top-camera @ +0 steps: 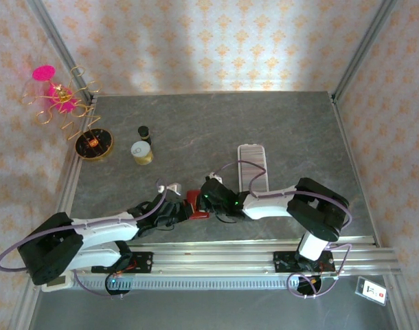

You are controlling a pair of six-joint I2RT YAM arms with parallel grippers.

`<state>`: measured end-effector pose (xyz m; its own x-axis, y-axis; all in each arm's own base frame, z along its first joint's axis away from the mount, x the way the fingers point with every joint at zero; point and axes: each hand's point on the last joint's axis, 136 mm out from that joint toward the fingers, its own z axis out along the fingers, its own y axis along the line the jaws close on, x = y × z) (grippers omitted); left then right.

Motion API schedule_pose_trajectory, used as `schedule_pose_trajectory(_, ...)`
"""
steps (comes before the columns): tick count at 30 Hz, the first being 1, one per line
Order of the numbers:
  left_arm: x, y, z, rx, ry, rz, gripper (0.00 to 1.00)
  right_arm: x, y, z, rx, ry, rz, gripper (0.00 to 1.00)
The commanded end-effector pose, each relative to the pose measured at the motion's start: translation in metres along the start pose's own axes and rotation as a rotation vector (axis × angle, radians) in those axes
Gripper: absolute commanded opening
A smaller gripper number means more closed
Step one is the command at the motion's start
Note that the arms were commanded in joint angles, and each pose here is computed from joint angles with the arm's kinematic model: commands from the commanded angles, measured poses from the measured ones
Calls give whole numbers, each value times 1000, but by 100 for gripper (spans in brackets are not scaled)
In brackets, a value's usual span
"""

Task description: Put the credit cards into the card holder

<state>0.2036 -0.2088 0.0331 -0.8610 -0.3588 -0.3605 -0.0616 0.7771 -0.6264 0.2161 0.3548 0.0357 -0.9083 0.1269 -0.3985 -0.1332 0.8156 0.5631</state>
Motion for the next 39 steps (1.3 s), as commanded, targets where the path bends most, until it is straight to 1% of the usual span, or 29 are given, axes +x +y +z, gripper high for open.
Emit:
schedule_pose_trajectory(1,-2,12,-5,-46,-30,-17,0,43,-127,-5,476,104,-40,0)
schedule_pose_trajectory(3,-5,11,-9,-46,-47,-20,0,45,-129,-5,479,109,-45,0)
schedule_pose_trajectory(8,-19,14,-21,-62,-123,-41,0,56,-140,-7,579,134,-118,0)
schedule_pose_trajectory(12,-35,23,-37,-111,-207,-57,0,64,-155,-14,643,147,-125,0)
schedule_pose_trajectory(14,-44,29,-46,-141,-256,-62,0,64,-155,-16,654,141,-132,0)
schedule_pose_trajectory(17,-56,31,-58,-155,-318,-72,0,62,-140,-12,574,127,-103,0)
schedule_pose_trajectory(19,-61,30,-64,-155,-342,-76,0,55,-119,-8,483,97,-76,0)
schedule_pose_trajectory(21,-66,29,-69,-159,-362,-82,1,39,-90,-5,386,47,-58,0)
schedule_pose_trajectory(23,-70,28,-74,-159,-383,-87,9,24,-65,-5,313,-1,-43,0)
schedule_pose_trajectory(25,-75,25,-78,-148,-406,-89,18,11,-44,-6,262,-38,-42,9)
schedule_pose_trajectory(26,-78,24,-81,-146,-422,-93,23,4,-36,-6,252,-55,-44,15)
schedule_pose_trajectory(28,-84,23,-87,-148,-451,-92,32,-7,-22,-8,237,-88,-49,22)
schedule_pose_trajectory(29,-88,21,-91,-150,-469,-95,36,-14,-17,-10,231,-108,-50,28)
schedule_pose_trajectory(30,-91,20,-95,-153,-485,-94,38,-20,-10,-13,221,-131,-49,32)
schedule_pose_trajectory(32,-99,18,-102,-158,-517,-97,43,-31,2,-18,198,-165,-50,34)
schedule_pose_trajectory(34,-105,15,-109,-160,-543,-92,50,-39,15,-24,167,-186,-55,39)
schedule_pose_trajectory(38,-116,14,-121,-201,-593,-74,66,-53,41,-40,88,-215,-54,42)
schedule_pose_trajectory(39,-120,13,-125,-208,-610,-68,72,-57,45,-45,72,-224,-51,43)
